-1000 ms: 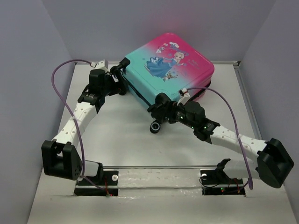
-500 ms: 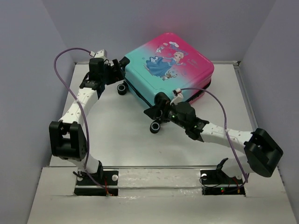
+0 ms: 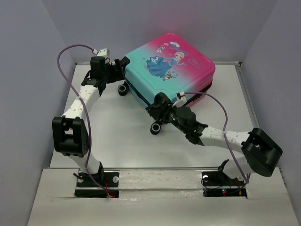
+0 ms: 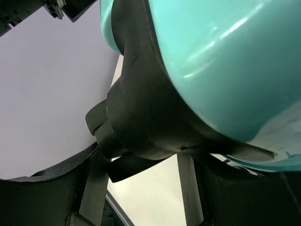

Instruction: Pack the luggage

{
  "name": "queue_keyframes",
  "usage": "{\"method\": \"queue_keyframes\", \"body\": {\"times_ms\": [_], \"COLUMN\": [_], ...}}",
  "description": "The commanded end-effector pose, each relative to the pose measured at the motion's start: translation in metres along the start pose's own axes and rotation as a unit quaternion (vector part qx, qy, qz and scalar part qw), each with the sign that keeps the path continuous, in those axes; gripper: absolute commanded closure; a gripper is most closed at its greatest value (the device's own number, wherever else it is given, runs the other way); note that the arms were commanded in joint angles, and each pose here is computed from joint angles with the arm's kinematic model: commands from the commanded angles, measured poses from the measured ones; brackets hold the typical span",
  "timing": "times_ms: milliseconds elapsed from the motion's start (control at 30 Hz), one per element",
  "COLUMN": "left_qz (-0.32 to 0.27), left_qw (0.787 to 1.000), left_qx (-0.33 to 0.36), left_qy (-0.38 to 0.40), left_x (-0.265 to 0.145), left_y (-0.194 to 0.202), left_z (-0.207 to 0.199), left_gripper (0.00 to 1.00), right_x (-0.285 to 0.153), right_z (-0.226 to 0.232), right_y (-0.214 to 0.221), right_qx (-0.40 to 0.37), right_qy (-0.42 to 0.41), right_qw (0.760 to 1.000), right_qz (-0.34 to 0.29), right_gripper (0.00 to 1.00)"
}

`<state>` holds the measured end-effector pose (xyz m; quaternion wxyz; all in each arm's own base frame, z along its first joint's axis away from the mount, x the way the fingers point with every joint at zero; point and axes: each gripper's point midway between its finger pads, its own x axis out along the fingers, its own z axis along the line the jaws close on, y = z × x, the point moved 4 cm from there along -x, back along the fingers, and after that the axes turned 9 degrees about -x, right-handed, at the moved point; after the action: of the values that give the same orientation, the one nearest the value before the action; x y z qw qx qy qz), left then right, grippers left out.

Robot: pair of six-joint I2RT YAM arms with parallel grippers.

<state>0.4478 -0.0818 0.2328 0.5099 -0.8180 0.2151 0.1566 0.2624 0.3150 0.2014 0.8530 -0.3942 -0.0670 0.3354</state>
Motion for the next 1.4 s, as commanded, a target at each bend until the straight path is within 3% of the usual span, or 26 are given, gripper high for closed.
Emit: {"method": "queue_keyframes", "body": {"times_ms": [0, 367, 567, 733, 867, 967, 1067, 1233, 1367], "left_qz": [-0.047, -0.040, -0.002, 0.030, 0.044, 0.041, 0.028, -0.021, -0.023], "left_qw": [0.998, 0.998, 0.990, 0.980, 0.986, 0.991, 0.993, 0.995, 0.995], "left_qx": [0.011, 0.017, 0.066, 0.098, 0.103, 0.101, 0.100, 0.093, 0.096], "left_qy": [0.033, 0.050, 0.123, 0.168, 0.124, 0.074, 0.052, 0.016, 0.017], "left_x": [-0.005, -0.052, -0.076, -0.103, -0.100, -0.089, -0.081, -0.085, -0.087], "left_y": [-0.032, -0.011, 0.021, 0.053, 0.066, 0.064, 0.050, 0.028, 0.027], "left_z": [-0.016, -0.016, -0.040, -0.059, -0.045, -0.032, -0.033, -0.031, -0.030], "left_gripper": [0.01, 0.01, 0.01, 0.02, 0.04, 0.06, 0.15, 0.12, 0.09], "right_x": [-0.018, -0.114, -0.146, -0.148, -0.144, -0.141, -0.138, -0.137, -0.134], "right_z": [0.018, -0.015, -0.033, -0.037, -0.036, -0.034, -0.038, -0.038, -0.044], "right_y": [-0.037, -0.025, -0.024, -0.030, -0.035, -0.039, -0.045, -0.055, -0.062], "right_qx": [0.008, -0.122, -0.165, -0.182, -0.190, -0.192, -0.199, -0.201, -0.197], "right_qy": [-0.026, 0.020, 0.056, 0.072, 0.078, 0.080, 0.085, 0.078, 0.071], "right_qw": [0.995, 0.992, 0.985, 0.981, 0.979, 0.978, 0.976, 0.976, 0.978], "right_qz": [-0.097, -0.016, 0.013, 0.009, 0.011, 0.007, 0.009, 0.007, 0.013], "right_gripper": [0.91, 0.93, 0.93, 0.93, 0.93, 0.93, 0.93, 0.93, 0.93]}}
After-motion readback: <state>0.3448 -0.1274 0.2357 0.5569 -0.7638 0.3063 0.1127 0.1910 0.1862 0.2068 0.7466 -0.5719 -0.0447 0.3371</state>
